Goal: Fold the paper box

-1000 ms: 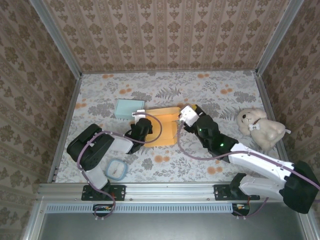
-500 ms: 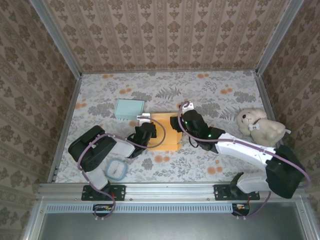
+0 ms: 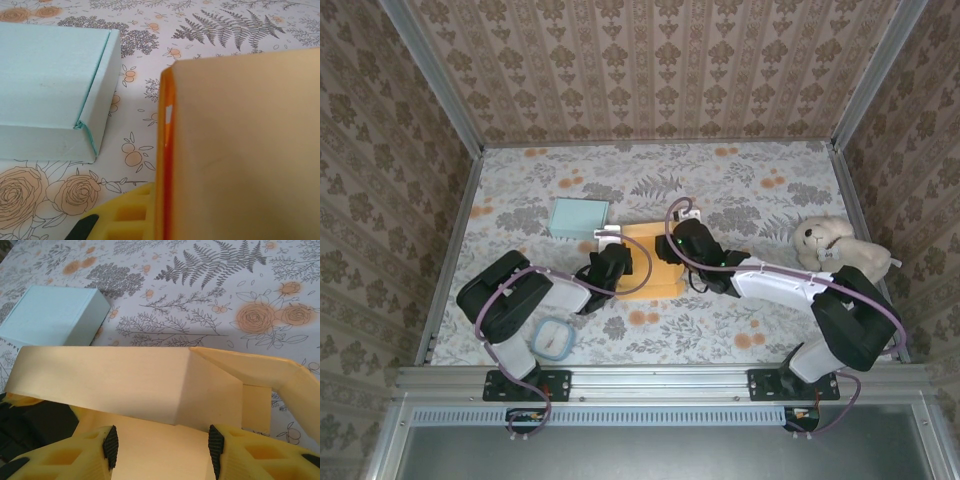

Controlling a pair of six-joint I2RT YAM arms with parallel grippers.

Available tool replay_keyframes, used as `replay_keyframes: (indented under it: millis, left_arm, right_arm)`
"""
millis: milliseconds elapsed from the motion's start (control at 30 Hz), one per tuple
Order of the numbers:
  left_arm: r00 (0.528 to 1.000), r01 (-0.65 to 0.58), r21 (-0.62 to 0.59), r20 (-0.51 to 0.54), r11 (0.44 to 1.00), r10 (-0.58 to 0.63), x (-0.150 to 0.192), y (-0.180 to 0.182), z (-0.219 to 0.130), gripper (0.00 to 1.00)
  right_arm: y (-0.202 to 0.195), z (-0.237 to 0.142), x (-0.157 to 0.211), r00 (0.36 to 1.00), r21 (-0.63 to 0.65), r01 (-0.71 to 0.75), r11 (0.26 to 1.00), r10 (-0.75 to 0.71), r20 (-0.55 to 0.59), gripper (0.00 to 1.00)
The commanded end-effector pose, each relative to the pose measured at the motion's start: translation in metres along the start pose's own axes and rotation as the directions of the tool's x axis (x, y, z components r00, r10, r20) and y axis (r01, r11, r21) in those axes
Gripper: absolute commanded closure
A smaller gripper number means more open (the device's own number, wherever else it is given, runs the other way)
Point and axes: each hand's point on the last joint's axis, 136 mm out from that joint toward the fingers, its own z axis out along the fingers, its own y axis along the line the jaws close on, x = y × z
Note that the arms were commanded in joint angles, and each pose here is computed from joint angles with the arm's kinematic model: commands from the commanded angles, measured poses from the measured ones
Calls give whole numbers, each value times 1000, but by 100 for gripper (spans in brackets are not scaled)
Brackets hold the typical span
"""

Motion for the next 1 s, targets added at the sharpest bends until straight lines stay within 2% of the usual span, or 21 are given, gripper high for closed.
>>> replay_keyframes:
  millis: [0,400,533,667,733,833,967]
  left_arm:
    - [999,-44,-2,-24,999,44,5,-5,3,100]
    - [998,-56,38,-35,998,57,6,-17,5,100]
    - [998,-56,44,-36,997,58,6,-20,5,100]
    - [998,-58,42,-36,997,59,6,-20,5,100]
    - [998,-55,36,-35,998,57,6,-19,5,100]
    - [998,-56,29,-37,998,57,6,-18,5,100]
    - [998,-54,14,-37,998,54,5,-16,5,100]
  right_arm:
    - [0,-3,-9,999,-19,-36,999,36,39,46]
    - [-16,3,-24,993,-67,-109,992,112,46,45]
    - [2,9,-20,992,-159,-127,979,130,7,46]
    - [29,10,-19,981,-319,-190,929,195,-17,46]
    - [35,11,-18,975,-355,-218,909,219,-39,46]
    - [35,12,-16,970,-357,-241,902,240,-49,46]
    - [14,14,-8,972,-282,-231,931,234,-23,46]
